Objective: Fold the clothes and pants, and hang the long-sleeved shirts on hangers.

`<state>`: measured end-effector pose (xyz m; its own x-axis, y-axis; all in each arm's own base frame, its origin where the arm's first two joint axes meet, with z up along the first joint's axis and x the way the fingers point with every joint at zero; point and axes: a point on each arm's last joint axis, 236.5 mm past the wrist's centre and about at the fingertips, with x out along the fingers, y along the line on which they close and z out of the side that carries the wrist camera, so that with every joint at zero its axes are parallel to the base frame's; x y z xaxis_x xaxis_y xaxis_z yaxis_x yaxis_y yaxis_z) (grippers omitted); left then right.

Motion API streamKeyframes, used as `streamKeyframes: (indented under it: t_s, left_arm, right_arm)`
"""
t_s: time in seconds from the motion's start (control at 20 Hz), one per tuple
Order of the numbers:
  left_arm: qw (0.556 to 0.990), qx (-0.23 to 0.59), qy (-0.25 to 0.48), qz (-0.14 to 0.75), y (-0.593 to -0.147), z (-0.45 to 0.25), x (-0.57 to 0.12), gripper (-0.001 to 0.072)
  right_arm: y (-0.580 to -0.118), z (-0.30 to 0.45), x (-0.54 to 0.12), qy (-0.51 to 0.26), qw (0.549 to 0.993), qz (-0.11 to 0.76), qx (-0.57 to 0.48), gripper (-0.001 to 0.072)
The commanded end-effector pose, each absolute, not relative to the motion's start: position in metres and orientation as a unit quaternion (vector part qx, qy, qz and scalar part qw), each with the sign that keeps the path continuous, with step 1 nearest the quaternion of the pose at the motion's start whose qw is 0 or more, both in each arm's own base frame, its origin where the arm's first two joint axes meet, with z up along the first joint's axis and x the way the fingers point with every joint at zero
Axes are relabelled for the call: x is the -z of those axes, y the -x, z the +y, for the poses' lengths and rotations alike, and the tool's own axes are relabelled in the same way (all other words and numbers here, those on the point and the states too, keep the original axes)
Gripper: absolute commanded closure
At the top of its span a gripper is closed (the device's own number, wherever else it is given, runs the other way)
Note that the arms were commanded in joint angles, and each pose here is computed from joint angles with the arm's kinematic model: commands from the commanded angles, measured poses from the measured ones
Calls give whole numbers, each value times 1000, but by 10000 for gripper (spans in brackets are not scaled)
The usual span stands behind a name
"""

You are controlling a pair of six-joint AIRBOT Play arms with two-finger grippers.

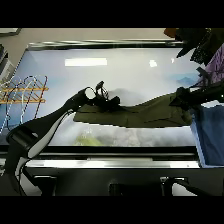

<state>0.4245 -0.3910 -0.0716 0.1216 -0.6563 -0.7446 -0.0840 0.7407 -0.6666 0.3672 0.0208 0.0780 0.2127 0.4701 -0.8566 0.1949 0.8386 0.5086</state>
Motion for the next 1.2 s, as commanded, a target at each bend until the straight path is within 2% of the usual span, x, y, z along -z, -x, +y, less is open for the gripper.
streamKeyframes:
  t_s: [0.0, 0.2, 0.5, 0.7, 0.95, 1.15]
  left_arm:
    - [667, 217, 307, 643, -405, -418, 79, 692]
    - [658, 224, 325, 642, -394, -444, 86, 692]
    - [645, 268, 330, 636, -388, -503, 87, 693]
    - [633, 268, 342, 640, -387, -529, 95, 693]
    - [619, 262, 342, 657, -378, -530, 103, 693]
    - [625, 305, 308, 650, -395, -495, 60, 693]
  right_arm:
    - [-375, 17, -81, -278, 740, 608, -78, 685]
    - [-388, 14, -99, -272, 762, 583, -78, 685]
    - [-384, 15, -110, -273, 758, 587, -79, 685]
    - [-381, 16, -110, -273, 754, 592, -80, 685]
    - [-384, 15, -112, -276, 757, 587, -77, 685]
    - [-393, 14, -118, -283, 767, 571, -74, 684]
